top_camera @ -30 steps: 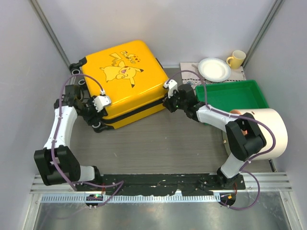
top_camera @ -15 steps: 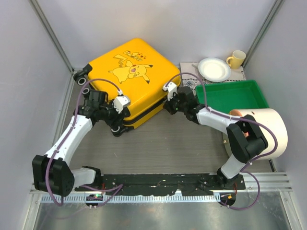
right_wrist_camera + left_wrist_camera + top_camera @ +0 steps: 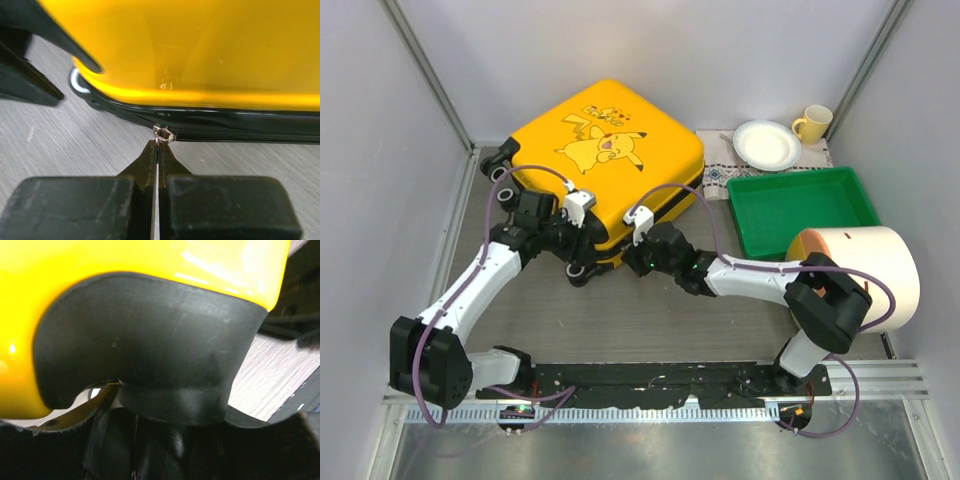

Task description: Open, take out, and arrange the luggage

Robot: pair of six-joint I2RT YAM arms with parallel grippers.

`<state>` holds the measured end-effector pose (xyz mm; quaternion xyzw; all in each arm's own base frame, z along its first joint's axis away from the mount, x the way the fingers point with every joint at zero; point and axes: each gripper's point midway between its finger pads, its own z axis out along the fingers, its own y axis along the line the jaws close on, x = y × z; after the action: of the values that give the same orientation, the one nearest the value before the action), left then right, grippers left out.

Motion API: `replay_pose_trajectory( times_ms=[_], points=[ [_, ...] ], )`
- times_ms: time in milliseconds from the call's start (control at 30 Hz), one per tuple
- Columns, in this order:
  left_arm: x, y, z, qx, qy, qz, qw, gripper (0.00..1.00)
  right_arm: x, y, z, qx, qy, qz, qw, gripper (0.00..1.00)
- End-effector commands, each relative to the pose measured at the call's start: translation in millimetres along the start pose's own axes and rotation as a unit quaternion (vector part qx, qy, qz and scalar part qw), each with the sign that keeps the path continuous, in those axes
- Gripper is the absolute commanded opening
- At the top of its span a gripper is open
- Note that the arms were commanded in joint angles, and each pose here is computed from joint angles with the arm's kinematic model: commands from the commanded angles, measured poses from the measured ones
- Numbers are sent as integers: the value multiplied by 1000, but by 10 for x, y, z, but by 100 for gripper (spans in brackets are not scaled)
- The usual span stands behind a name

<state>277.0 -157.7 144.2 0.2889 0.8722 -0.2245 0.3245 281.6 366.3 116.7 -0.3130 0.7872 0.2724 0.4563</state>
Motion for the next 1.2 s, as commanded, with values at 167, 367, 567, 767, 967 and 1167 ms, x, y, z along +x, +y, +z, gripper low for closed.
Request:
replay_pose_trajectory(
  times_ms=[167,367,567,767,967,1167],
  points=[
    [-655,261,-184,-15,-192,-160,968,33,-691,946,-112,-111,-136,74,982,1],
    [-670,93,-532,34,-239,-176,955,47,-744,744,-90,-63,-160,41,984,1],
    [-473,90,-621,1,-212,-48,976,62,-818,350,-77,-20,-163,38,986,1],
    [-651,137,-855,-32,-211,15,977,100,-716,-282,-19,48,-140,53,988,1],
    [-876,660,-1138,-120,-229,-7,966,100,-659,-822,-72,104,-133,60,984,1],
    [-1083,1667,-1387,-184,-162,37,969,93,-621,-950,-96,108,-125,46,985,1]
  ],
)
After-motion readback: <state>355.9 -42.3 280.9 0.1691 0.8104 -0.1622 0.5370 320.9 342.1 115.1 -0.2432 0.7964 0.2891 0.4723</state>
